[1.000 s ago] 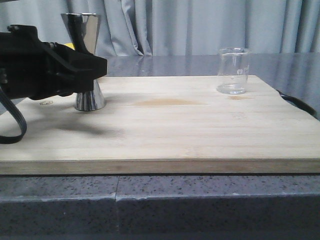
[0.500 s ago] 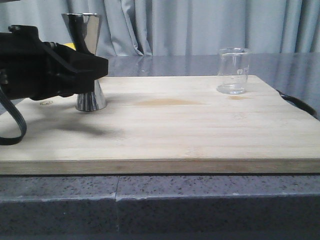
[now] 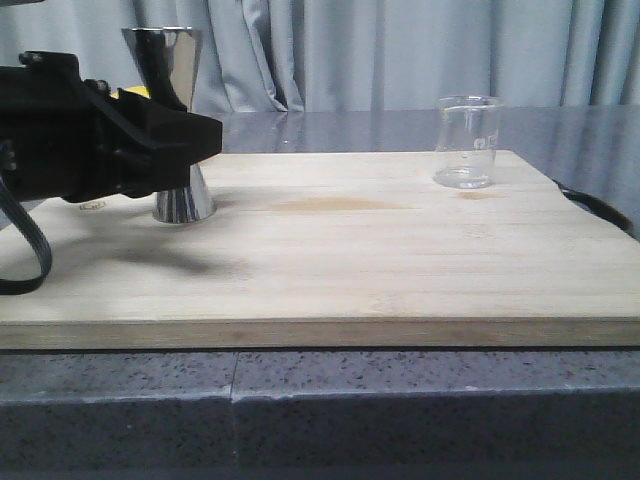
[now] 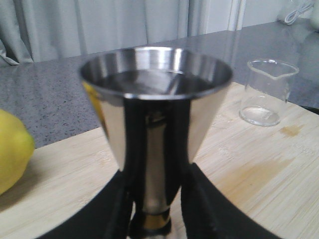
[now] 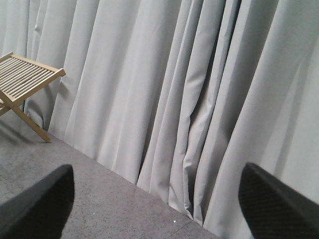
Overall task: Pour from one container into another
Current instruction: 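Set the jigger on the board and open the left gripper, then withdraw the left gripper up and away from the jigger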
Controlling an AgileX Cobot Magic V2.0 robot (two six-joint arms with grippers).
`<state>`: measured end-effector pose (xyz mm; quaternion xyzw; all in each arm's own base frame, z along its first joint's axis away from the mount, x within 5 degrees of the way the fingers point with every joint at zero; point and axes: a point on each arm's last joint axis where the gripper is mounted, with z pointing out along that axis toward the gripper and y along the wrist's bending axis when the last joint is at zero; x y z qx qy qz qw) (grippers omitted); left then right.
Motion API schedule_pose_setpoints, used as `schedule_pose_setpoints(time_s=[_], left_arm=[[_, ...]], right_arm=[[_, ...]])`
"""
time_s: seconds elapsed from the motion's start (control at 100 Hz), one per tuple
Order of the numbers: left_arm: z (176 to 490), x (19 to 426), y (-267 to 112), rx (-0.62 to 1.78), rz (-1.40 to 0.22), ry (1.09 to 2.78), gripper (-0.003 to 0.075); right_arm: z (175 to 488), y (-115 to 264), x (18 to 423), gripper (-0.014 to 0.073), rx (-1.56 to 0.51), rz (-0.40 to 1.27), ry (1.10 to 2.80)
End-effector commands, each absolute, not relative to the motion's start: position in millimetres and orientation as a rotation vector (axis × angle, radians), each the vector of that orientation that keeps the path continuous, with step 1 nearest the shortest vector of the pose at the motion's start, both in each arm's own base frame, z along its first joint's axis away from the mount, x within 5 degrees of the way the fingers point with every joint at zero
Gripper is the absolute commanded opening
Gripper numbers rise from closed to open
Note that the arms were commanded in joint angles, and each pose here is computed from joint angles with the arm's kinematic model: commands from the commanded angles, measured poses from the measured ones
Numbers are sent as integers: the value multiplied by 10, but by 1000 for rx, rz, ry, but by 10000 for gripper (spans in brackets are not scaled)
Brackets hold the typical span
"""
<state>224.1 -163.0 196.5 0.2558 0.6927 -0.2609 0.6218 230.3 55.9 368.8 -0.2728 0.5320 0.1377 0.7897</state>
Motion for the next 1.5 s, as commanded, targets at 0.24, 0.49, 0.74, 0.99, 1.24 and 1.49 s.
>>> schedule_pose_setpoints(time_s=[0.24, 0.49, 0.74, 0.99, 1.24, 1.49], left_arm=[[2145, 2237, -1648, 549, -639, 1476, 322], [2149, 2237, -1648, 531, -659, 1480, 508], [2135, 2239, -1647, 535, -654, 1495, 520], [2170, 2210, -1607, 545, -618, 1561, 519], [2339, 2114, -1519, 546, -584, 1605, 519], [2510, 1954, -1376, 466, -604, 1726, 519]], right_arm=[[3884, 554, 2222, 606, -573, 313, 1038], [3884, 554, 2222, 606, -573, 313, 1038], [3884, 554, 2222, 606, -573, 313, 1038], [3884, 554, 2222, 606, -573, 313, 1038], [3884, 554, 2222, 606, -573, 313, 1038], [3885, 553, 2223, 606, -572, 314, 1038]])
